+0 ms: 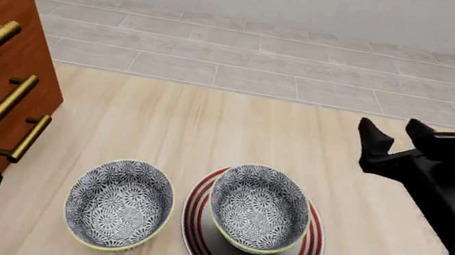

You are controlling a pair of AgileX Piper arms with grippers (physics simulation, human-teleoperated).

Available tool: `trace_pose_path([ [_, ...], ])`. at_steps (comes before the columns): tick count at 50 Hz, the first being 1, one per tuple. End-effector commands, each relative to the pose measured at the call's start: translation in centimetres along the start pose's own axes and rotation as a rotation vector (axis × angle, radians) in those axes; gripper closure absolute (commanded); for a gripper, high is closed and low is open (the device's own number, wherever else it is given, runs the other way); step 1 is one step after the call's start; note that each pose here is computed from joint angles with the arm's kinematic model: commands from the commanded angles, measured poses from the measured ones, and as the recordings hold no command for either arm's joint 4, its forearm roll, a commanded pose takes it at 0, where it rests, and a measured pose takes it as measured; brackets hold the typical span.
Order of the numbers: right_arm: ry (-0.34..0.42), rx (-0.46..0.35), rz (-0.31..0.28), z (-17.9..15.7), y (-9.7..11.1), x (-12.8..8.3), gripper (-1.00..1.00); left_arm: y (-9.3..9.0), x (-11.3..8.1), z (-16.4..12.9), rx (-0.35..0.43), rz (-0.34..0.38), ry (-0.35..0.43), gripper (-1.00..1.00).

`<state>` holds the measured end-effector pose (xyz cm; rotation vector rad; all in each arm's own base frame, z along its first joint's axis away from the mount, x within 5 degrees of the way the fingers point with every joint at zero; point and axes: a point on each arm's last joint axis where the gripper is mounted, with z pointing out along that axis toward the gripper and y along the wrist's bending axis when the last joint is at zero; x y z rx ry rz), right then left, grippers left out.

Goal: Pick up the bowl and put it in the front on the plate.

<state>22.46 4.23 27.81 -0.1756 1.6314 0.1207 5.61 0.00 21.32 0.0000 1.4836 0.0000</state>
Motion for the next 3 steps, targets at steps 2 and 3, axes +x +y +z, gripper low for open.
trace_pose_path([
  [2, -0.086, 0.03, -0.018, -0.62, -0.61, -0.54, -1.0, 0.0, 0.0, 0.0, 0.0, 0.0, 0.0, -1.0],
  [3, -0.091, 0.029, -0.019, -0.71, -0.58, -0.54, -1.0, 0.0, 0.0, 0.0, 0.0, 0.0, 0.0, -1.0],
])
